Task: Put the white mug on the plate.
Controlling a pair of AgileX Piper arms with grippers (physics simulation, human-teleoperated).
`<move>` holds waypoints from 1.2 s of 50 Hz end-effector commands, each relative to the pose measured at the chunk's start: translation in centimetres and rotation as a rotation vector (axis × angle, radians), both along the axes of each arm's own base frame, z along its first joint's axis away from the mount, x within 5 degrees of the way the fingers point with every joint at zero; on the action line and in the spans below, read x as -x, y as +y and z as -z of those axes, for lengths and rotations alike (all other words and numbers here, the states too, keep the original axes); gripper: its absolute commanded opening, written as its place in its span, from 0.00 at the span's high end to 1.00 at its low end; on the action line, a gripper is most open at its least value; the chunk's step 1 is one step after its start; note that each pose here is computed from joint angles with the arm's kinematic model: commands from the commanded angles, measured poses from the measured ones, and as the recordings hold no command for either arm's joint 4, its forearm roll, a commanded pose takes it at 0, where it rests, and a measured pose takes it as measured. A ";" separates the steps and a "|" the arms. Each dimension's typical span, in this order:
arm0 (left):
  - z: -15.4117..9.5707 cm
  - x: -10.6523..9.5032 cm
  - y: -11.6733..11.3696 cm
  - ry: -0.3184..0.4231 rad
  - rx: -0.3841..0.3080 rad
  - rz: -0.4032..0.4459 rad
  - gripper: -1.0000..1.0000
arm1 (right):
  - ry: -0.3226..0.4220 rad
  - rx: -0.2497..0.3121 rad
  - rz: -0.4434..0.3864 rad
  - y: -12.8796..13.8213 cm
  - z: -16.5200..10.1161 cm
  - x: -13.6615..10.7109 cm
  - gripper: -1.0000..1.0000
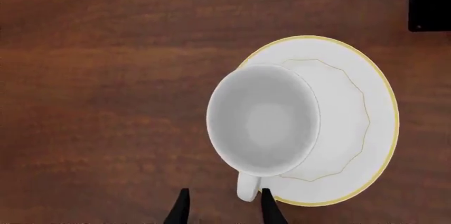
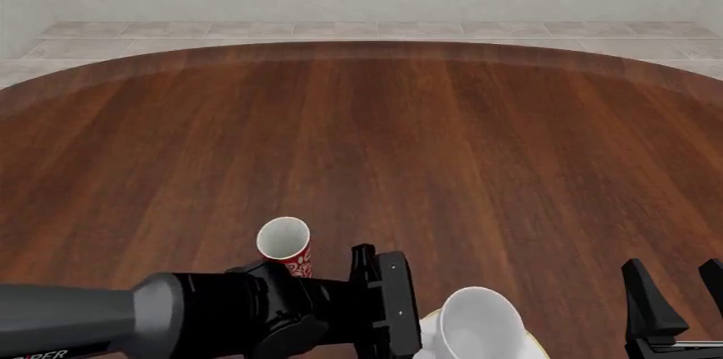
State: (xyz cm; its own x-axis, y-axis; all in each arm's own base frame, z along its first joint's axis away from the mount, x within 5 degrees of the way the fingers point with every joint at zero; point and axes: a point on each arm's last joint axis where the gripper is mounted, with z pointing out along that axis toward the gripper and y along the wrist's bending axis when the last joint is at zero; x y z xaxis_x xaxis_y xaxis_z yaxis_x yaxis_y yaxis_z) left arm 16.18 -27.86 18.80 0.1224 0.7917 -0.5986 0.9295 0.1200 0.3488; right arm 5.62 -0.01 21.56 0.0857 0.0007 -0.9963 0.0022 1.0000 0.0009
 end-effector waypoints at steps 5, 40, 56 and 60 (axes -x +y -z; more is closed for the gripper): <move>-1.3 0.3 1.1 -0.010 0.008 -0.003 0.00 | 0.000 0.000 -0.002 0.0 0.0 0.0 0.00; -6.9 2.4 6.7 -0.082 0.167 -0.068 0.00 | 0.000 0.000 -0.002 0.0 0.0 0.0 0.00; -8.4 3.2 9.9 -0.133 0.252 -0.121 0.00 | 0.000 0.000 -0.004 0.0 0.0 0.0 0.00; -8.6 3.6 10.5 -0.138 0.277 -0.126 0.00 | 0.000 0.000 -0.004 0.0 0.1 -0.1 0.00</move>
